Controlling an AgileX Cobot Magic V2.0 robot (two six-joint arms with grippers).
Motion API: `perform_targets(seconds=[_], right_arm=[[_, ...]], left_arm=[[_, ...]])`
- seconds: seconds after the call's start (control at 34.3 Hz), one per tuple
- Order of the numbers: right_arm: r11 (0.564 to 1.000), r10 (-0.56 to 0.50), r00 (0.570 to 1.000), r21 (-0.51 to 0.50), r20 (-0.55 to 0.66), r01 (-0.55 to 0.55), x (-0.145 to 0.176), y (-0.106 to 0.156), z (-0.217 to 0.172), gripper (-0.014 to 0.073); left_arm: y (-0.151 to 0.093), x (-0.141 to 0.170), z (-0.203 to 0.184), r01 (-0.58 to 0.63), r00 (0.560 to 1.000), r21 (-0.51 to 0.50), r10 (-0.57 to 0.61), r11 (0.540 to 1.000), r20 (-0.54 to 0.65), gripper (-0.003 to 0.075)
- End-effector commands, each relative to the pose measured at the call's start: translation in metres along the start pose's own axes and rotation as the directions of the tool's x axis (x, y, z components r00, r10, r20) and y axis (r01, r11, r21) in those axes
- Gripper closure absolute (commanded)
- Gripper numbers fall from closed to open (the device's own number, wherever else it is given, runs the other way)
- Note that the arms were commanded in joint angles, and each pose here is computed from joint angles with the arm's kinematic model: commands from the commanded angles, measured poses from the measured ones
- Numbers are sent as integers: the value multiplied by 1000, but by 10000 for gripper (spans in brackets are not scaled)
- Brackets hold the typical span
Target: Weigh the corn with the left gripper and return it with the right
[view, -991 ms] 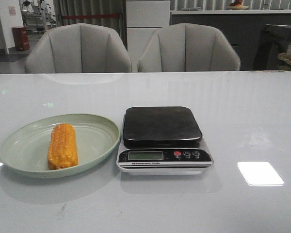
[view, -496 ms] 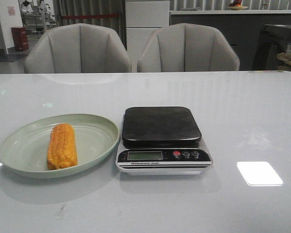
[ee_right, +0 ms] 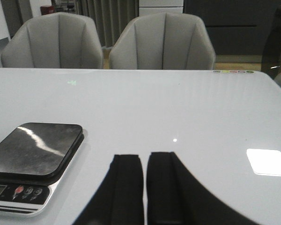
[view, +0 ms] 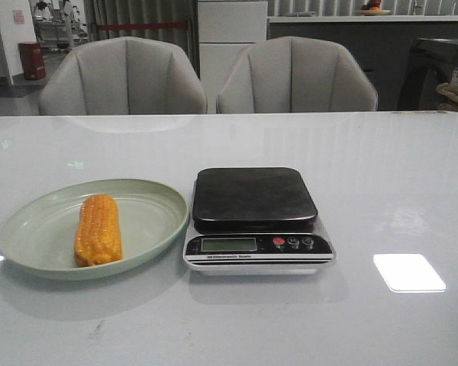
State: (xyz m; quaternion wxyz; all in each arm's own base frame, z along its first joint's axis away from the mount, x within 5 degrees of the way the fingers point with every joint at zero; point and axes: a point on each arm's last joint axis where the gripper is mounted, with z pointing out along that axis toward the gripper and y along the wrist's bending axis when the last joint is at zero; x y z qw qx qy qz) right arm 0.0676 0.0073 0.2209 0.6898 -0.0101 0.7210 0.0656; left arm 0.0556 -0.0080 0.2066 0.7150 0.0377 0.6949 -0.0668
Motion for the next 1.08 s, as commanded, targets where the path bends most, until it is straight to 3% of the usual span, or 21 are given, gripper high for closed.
perform_targets(seconds=[0.0, 0.17, 1.05], right_arm=[[1000, -23, 987, -1, 159, 23, -5, 0, -3, 402], [1000, -23, 976, -5, 218, 25, 10, -1, -12, 402], [1000, -23, 978, -1, 209, 24, 10, -1, -13, 402]], left_arm=[[-1, 3, -1, 8, 998, 16, -9, 1000, 63, 577], [-1, 3, -1, 8, 998, 16, -9, 1000, 63, 577], [-1, 3, -1, 8, 998, 16, -9, 1000, 63, 577]])
